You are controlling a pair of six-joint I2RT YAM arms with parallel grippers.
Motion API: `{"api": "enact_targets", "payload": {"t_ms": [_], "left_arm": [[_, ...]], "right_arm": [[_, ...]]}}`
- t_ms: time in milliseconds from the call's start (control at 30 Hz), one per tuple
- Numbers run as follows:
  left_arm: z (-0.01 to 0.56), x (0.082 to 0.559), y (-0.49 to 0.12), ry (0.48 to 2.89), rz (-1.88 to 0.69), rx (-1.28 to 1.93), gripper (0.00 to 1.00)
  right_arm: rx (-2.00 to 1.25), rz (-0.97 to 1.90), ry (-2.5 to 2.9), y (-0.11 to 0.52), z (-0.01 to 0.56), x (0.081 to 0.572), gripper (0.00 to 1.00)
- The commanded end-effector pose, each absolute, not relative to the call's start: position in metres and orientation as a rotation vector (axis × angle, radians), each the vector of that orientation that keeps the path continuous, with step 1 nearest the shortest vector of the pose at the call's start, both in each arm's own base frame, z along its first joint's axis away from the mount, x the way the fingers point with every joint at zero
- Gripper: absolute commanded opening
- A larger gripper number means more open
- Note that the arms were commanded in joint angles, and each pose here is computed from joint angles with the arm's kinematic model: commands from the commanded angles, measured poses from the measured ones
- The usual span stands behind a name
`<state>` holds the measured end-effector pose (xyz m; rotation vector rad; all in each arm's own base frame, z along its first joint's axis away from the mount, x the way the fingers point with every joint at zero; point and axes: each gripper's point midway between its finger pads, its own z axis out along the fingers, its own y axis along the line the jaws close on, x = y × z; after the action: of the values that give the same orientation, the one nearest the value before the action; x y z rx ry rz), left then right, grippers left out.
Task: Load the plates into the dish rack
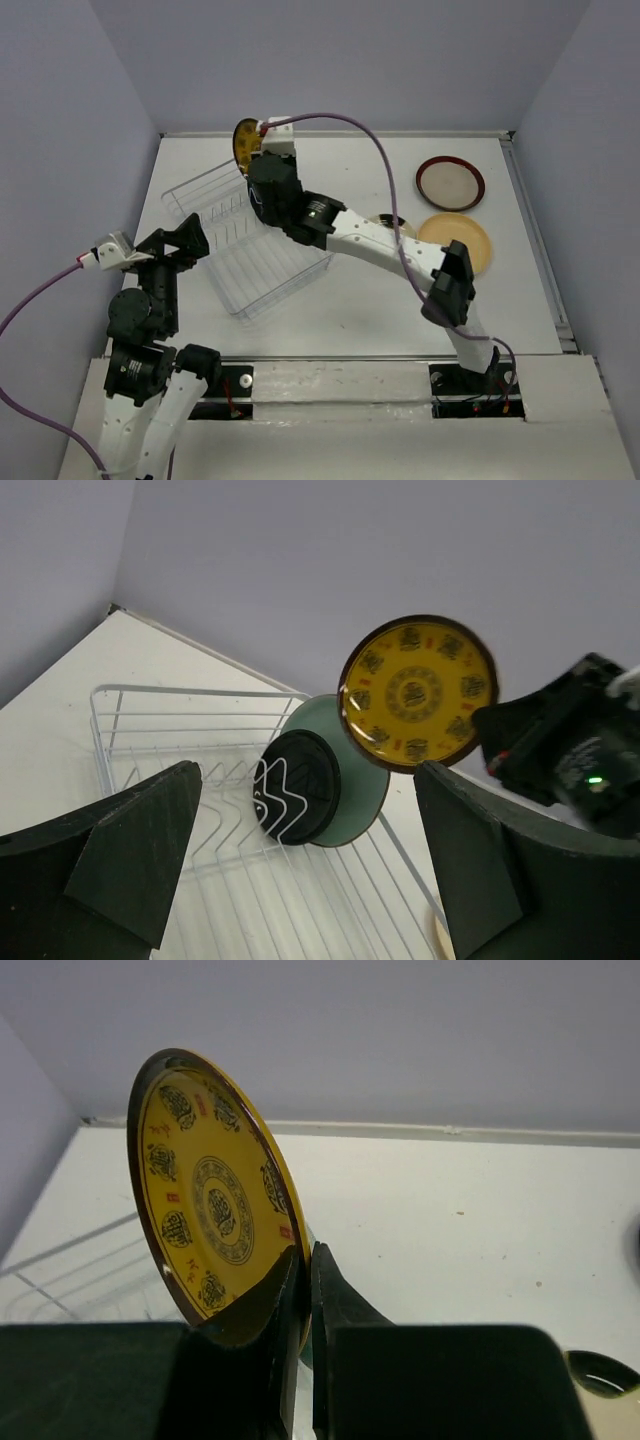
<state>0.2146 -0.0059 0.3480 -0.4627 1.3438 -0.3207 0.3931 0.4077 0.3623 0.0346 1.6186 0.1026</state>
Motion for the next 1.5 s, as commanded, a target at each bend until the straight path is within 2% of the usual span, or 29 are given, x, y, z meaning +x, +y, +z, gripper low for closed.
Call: {"api": "enact_targets", "payload": {"t_ms": [0, 33, 200, 567, 1067, 1467], "left_arm": [[0.362, 0.207, 0.005, 1.272, -0.307, -0.505, 0.99], [0.362, 0.205, 0.006, 1.268, -0.309, -0.508, 0.99], [0.365, 0.199, 0.007, 1.253, -0.313, -0.508, 0.99], [0.37, 0.19, 0.01, 1.225, -0.327, -0.515, 0.99], [0.368, 0.186, 0.026, 1.208, -0.269, -0.585, 0.99], [0.366, 0.188, 0.025, 1.217, -0.267, -0.588, 0.99]], "right_arm": [[0.0, -0.183, 1.558, 0.417, 0.367, 0.393, 0.07], [0.031, -0.146, 1.526, 0.424, 0.38, 0.391, 0.07], [-0.027, -0.235, 1.496, 0.443, 0.364, 0.398, 0.07], [-0.112, -0.279, 1.527, 0.469, 0.298, 0.408, 0.07], [-0.163, -0.198, 1.592, 0.491, 0.239, 0.411, 0.07], [-0.183, -0.187, 1.622, 0.491, 0.225, 0.409, 0.07]]}}
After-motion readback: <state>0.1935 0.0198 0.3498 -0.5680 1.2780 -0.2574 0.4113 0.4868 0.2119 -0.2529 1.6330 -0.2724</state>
